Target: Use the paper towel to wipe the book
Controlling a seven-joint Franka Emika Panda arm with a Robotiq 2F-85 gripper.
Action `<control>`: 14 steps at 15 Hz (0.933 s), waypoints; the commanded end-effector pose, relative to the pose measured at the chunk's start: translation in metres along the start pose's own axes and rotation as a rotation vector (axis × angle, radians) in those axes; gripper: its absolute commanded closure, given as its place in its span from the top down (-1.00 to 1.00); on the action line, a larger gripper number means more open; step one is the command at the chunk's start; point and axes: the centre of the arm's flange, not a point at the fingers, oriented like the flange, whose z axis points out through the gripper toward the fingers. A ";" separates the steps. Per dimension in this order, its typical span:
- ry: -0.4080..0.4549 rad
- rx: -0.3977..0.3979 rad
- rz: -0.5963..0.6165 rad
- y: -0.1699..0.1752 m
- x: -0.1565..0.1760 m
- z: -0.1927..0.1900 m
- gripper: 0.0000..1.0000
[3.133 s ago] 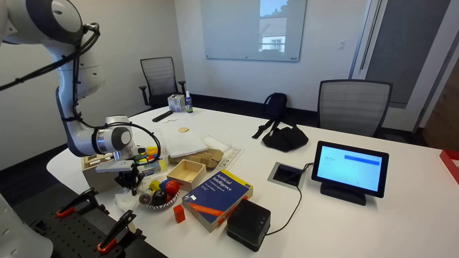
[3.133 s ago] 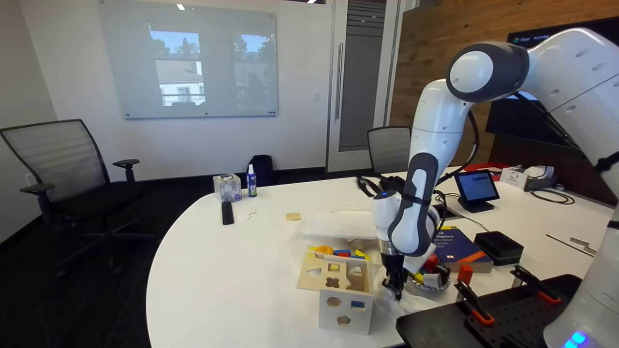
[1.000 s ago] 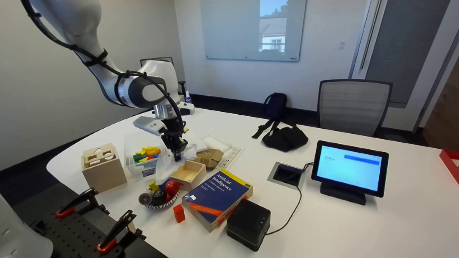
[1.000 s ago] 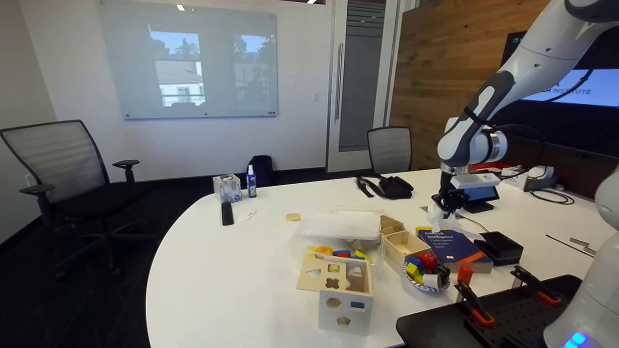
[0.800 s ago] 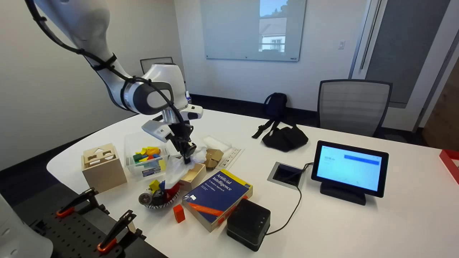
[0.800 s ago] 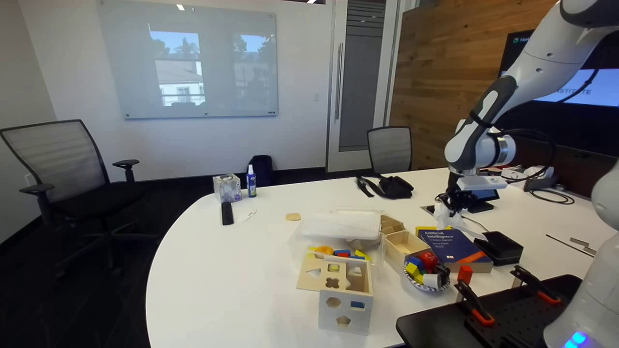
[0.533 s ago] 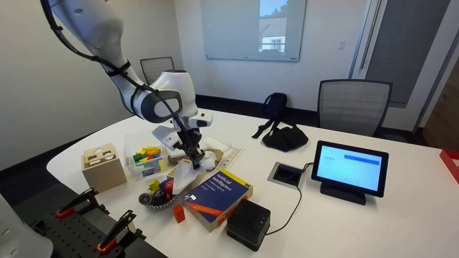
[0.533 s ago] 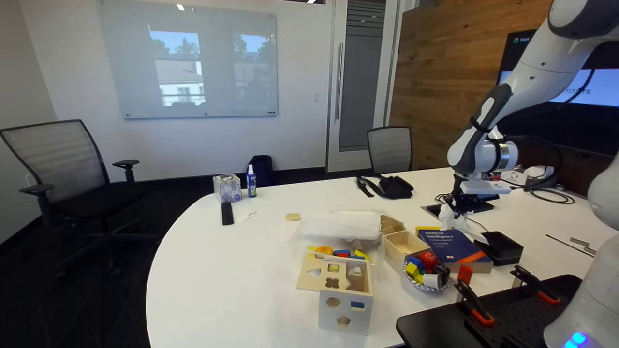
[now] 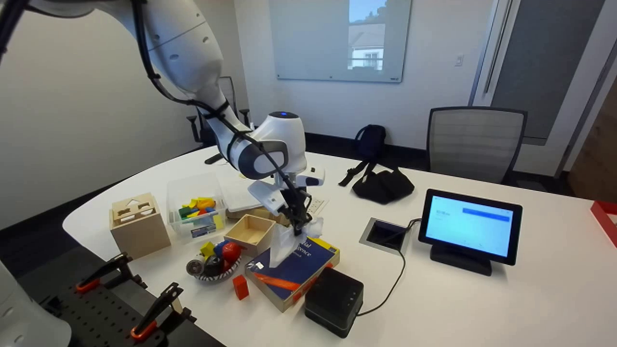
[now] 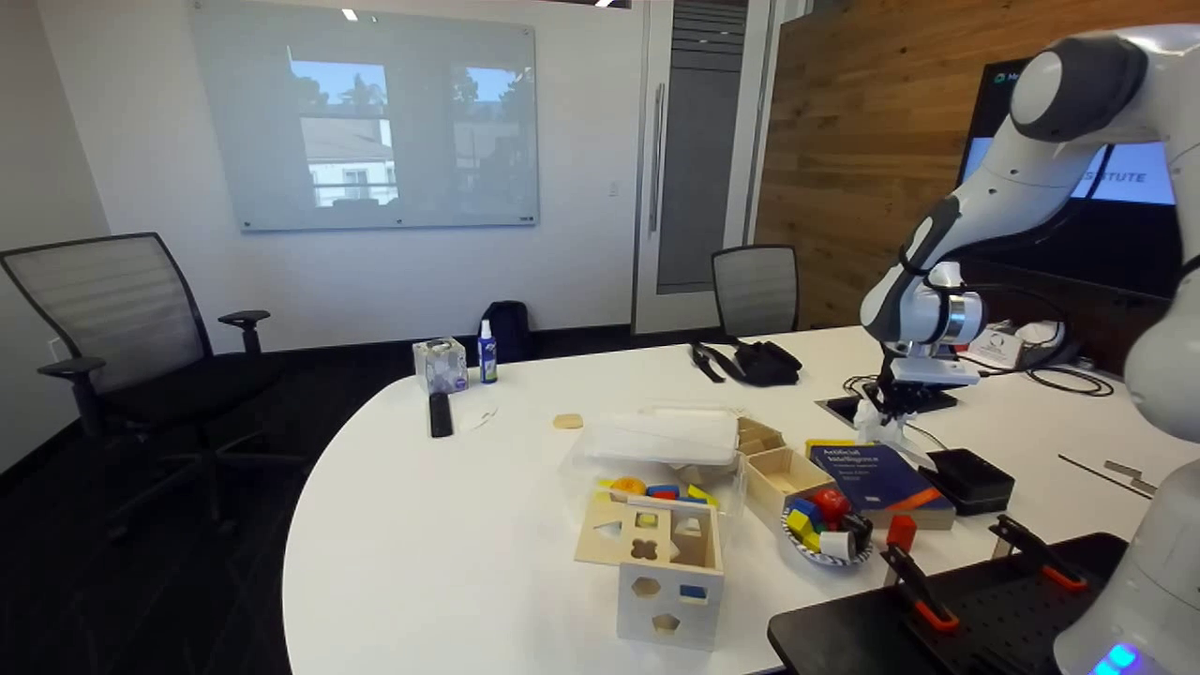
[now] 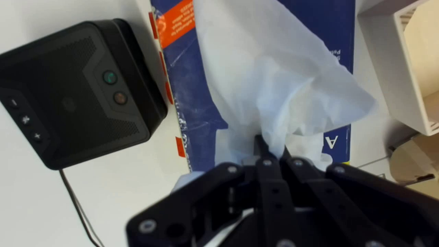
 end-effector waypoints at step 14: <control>-0.152 0.039 -0.081 -0.037 0.088 0.107 -0.98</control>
